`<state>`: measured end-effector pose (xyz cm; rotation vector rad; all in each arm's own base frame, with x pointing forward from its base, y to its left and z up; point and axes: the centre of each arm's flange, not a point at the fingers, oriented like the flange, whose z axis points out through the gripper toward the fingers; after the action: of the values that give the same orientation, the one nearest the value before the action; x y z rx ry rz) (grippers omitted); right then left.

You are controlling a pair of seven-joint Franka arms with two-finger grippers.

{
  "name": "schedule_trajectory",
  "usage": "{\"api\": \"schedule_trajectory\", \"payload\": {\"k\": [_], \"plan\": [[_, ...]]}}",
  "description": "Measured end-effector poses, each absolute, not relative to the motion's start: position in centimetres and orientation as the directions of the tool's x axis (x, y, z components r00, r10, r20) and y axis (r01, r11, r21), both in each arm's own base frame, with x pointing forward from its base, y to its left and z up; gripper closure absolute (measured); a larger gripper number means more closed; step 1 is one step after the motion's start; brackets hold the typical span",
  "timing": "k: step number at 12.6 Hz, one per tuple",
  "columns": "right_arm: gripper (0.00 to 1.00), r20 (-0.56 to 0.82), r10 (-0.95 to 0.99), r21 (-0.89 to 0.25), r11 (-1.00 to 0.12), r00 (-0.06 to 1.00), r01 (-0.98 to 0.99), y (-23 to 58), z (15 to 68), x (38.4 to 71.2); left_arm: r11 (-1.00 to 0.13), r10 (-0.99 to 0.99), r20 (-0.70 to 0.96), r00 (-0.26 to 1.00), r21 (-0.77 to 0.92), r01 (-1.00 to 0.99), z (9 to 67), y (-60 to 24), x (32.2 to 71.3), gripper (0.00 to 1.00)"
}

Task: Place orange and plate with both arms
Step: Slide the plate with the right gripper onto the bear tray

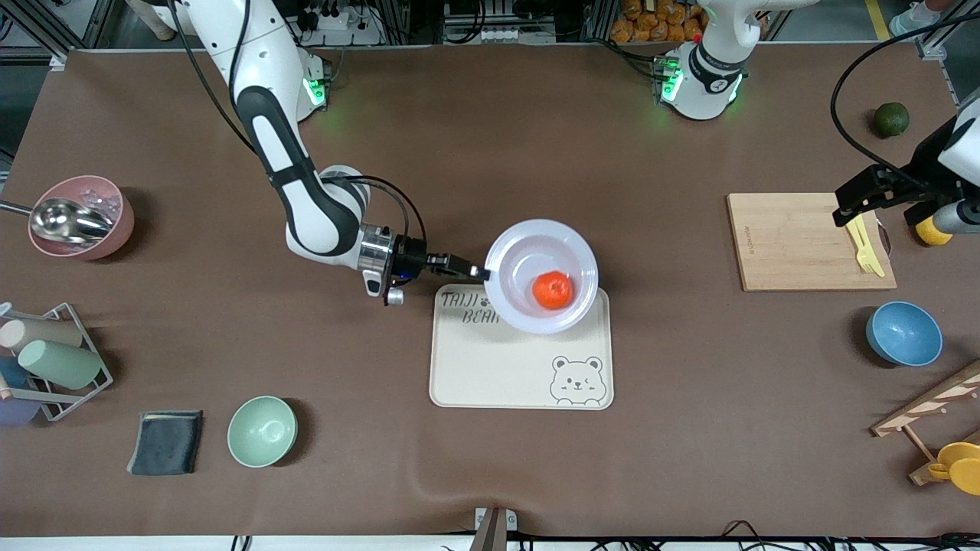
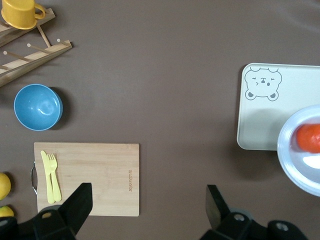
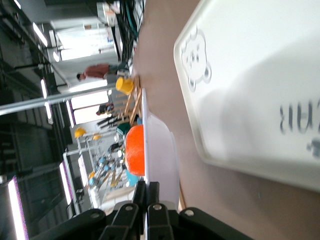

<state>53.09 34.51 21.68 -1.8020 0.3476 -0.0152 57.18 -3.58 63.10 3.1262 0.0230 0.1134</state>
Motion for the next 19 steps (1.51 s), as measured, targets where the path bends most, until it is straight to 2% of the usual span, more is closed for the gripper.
{"api": "schedule_trajectory", "payload": {"k": [10, 17, 18, 19], "plan": [[0.96, -0.175, -0.311, -0.934, -0.247, 0.934, -0.257, 33.8, 14.1, 58.4, -1.000, 0.013, 0.085, 0.996, 0.025, 0.011, 56.7, -3.9, 61.9, 0.00], [0.96, -0.153, -0.307, -0.930, -0.276, 0.939, -0.242, 34.6, 12.5, 58.3, -1.000, 0.012, 0.090, 0.996, 0.026, 0.010, 56.3, -3.9, 62.3, 0.00], [0.89, -0.153, -0.307, -0.930, -0.277, 0.939, -0.243, 34.6, 12.4, 58.3, -1.000, 0.012, 0.091, 0.996, 0.026, 0.010, 56.4, -3.9, 62.2, 0.00], [0.78, -0.153, -0.309, -0.929, -0.279, 0.939, -0.244, 34.5, 12.3, 58.4, -1.000, 0.012, 0.090, 0.996, 0.026, 0.010, 56.7, -3.9, 62.0, 0.00]]}}
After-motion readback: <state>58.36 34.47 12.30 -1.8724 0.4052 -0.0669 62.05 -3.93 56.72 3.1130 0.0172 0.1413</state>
